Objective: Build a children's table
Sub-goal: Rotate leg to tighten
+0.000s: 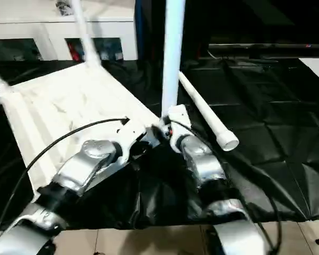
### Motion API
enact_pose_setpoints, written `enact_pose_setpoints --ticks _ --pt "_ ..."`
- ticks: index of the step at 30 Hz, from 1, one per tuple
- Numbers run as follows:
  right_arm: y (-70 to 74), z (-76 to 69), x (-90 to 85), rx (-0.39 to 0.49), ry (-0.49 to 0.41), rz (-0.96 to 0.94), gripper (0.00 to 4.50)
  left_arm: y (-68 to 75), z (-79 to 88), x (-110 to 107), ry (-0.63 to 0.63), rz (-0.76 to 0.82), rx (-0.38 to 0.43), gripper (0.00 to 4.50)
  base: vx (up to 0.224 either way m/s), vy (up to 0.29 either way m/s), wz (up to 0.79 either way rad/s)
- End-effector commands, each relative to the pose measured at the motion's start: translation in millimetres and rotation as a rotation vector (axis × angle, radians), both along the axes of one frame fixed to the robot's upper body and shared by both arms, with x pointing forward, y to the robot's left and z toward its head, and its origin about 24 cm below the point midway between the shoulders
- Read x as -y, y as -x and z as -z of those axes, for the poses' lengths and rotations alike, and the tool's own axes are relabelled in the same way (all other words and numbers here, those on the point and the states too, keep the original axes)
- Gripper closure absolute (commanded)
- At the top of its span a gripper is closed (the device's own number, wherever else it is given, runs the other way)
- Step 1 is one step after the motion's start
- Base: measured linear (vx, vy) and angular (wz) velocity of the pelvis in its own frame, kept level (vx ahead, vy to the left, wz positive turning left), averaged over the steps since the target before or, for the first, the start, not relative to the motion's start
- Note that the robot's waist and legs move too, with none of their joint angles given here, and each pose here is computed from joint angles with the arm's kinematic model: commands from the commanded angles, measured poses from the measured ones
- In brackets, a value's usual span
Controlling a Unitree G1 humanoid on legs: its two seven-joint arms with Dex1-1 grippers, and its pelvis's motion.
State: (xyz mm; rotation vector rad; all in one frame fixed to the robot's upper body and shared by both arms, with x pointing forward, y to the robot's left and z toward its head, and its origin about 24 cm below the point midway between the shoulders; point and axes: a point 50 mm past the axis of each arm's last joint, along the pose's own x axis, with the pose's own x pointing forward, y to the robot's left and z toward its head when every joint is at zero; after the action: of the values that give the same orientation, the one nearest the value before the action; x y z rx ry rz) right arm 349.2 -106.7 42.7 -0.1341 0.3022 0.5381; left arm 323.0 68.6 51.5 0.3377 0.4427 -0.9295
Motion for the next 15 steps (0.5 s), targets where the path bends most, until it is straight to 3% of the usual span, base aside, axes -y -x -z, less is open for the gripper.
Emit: enact_pose_setpoints --ticks 1,3,6,9,15 --pt "3.2 -2.9 -4.0 0.018 0.026 -0.075 0.67 3.2 -11.6 10 0.058 0.095 0.054 4.5 0.0 0.0 0.0" --pt "9.6 -7.1 11.5 0.028 0.051 -0.159 0.67 5.6 -10.3 0 0.041 0.157 0.04 4.5 0.0 0.0 0.0" --pt "15.3 -8.8 17.7 0.025 0.052 -0.22 0.67 7.4 -11.3 -3 0.043 0.195 0.036 4.5 0.0 0.0 0.0" --pt "32.3 -13.0 33.1 0.024 0.066 -0.371 0.67 12.0 -15.9 -11 0.052 0.282 0.035 4.5 0.0 0.0 0.0" --pt "43.9 -17.8 44.3 0.0 0.074 -0.46 0.67 19.7 -18.1 -17 0.058 0.386 0.001 4.5 0.0 0.0 0.0"
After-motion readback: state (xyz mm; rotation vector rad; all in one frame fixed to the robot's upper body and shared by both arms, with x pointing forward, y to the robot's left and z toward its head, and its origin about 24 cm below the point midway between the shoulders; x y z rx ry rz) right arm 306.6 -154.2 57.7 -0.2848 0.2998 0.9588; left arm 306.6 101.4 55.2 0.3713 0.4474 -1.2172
